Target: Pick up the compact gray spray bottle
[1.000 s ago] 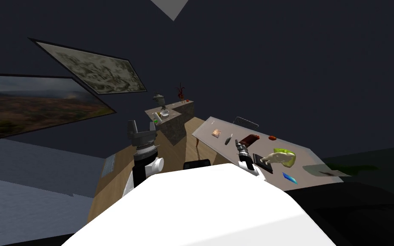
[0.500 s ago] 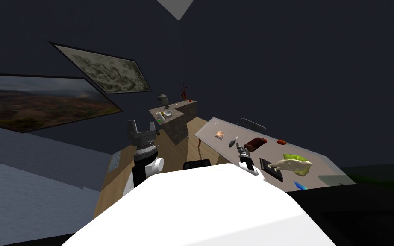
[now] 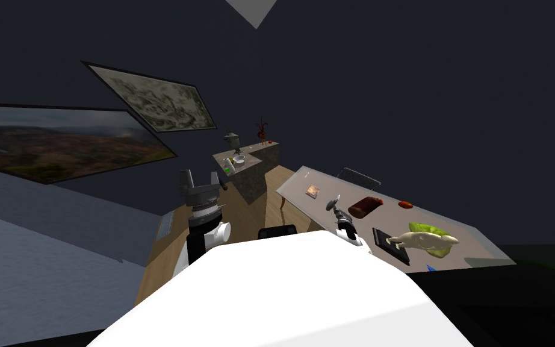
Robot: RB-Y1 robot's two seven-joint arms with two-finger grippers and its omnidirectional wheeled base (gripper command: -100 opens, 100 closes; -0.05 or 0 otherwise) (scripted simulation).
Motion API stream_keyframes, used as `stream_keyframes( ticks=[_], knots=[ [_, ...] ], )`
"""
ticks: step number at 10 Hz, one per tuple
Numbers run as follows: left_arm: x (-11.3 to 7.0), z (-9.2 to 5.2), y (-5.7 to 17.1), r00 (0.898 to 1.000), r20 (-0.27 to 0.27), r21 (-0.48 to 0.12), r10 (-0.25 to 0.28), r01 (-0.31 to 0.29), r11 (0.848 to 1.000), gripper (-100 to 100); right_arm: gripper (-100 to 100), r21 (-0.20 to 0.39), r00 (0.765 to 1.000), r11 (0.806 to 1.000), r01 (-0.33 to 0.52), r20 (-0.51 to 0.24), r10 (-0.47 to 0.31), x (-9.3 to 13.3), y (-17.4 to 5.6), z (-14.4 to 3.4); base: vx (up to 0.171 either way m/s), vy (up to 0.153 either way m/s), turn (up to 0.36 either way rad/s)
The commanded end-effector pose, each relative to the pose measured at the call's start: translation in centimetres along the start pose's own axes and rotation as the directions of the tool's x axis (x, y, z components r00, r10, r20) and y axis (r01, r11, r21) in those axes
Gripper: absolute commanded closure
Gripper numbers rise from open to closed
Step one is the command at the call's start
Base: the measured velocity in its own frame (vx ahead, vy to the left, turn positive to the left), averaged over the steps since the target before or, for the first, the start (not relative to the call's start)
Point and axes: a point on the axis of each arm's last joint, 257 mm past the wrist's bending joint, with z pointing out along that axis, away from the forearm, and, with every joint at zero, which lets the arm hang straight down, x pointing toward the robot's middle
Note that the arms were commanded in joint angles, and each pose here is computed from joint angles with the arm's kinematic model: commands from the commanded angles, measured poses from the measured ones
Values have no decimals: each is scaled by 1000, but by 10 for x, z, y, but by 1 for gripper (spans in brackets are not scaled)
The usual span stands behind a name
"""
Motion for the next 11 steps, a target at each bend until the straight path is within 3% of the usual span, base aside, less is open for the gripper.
stream_keyframes(
  ticks=[1,6,11],
  knots=[
    [0,0,0,1000,0,0,0,0,1000,0,-100,33,999,999,43,-34,-42,12,-9,3,71,50,33],
    [0,0,0,1000,0,0,0,0,1000,0,-100,69,989,991,117,-95,-110,30,-16,13,58,24,-12],
    [0,0,0,1000,0,0,0,0,1000,0,-100,68,978,984,166,-142,-155,44,-4,24,77,-20,-73]
  ],
)
